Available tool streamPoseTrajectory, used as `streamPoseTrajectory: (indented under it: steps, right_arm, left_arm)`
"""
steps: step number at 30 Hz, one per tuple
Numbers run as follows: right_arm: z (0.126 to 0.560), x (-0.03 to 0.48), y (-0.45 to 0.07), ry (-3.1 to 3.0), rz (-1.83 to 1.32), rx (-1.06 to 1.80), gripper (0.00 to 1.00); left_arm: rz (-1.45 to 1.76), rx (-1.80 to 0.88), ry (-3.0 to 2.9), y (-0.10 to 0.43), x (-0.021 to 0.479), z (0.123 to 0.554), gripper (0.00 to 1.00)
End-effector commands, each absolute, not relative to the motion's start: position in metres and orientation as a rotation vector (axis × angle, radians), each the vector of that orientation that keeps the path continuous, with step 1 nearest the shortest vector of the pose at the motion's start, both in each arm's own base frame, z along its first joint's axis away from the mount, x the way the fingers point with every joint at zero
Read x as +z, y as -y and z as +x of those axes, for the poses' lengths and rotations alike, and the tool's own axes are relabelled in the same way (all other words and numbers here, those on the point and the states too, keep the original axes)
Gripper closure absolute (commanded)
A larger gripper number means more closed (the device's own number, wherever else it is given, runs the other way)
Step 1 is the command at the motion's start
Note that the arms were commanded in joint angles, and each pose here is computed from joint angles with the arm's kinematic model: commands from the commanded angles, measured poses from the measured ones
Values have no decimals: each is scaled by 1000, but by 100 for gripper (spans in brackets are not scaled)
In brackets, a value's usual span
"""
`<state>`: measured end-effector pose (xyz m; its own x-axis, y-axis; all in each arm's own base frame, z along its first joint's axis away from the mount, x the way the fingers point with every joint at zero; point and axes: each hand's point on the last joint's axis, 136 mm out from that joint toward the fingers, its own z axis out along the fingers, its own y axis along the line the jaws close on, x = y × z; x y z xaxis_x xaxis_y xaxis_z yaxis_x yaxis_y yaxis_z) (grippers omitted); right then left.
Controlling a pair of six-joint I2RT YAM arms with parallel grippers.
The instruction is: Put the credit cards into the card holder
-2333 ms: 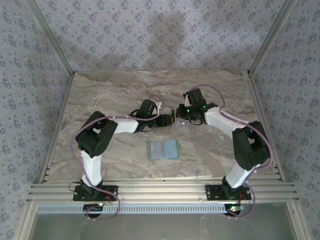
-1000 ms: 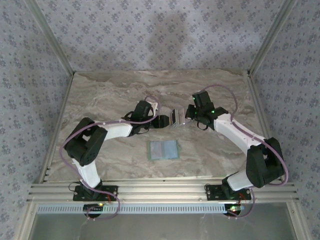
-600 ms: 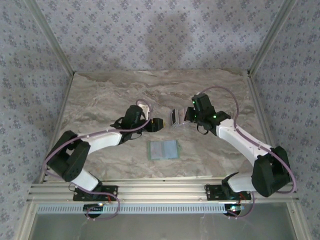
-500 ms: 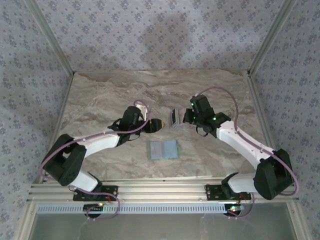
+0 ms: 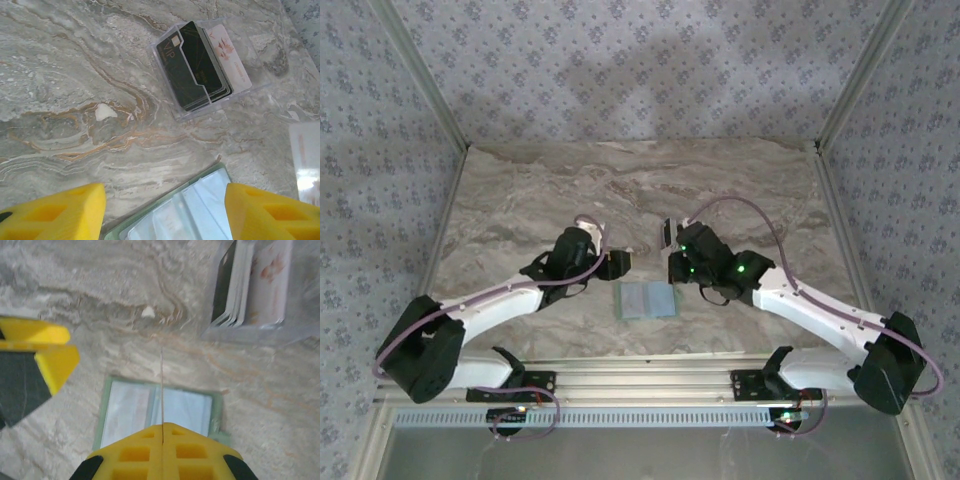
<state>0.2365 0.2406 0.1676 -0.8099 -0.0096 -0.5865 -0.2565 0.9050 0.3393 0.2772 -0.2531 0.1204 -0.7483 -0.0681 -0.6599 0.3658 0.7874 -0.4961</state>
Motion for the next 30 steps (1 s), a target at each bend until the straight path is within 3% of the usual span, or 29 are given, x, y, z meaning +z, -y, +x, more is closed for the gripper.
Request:
streamPoseTrajectory:
  steps: [1,15,30]
  right_arm:
    - [221,158,-245,-2509,-193,550,100]
    - [200,119,-284,-2620,-295,579,100]
    - [216,87,-287,-2694,-254,510,100]
  left_arm:
    - [221,-734,-2280,240,122,273,35]
    - [286,-601,-2345,233,89,257,37]
    - [374,-594,-2394,262,64,251,41]
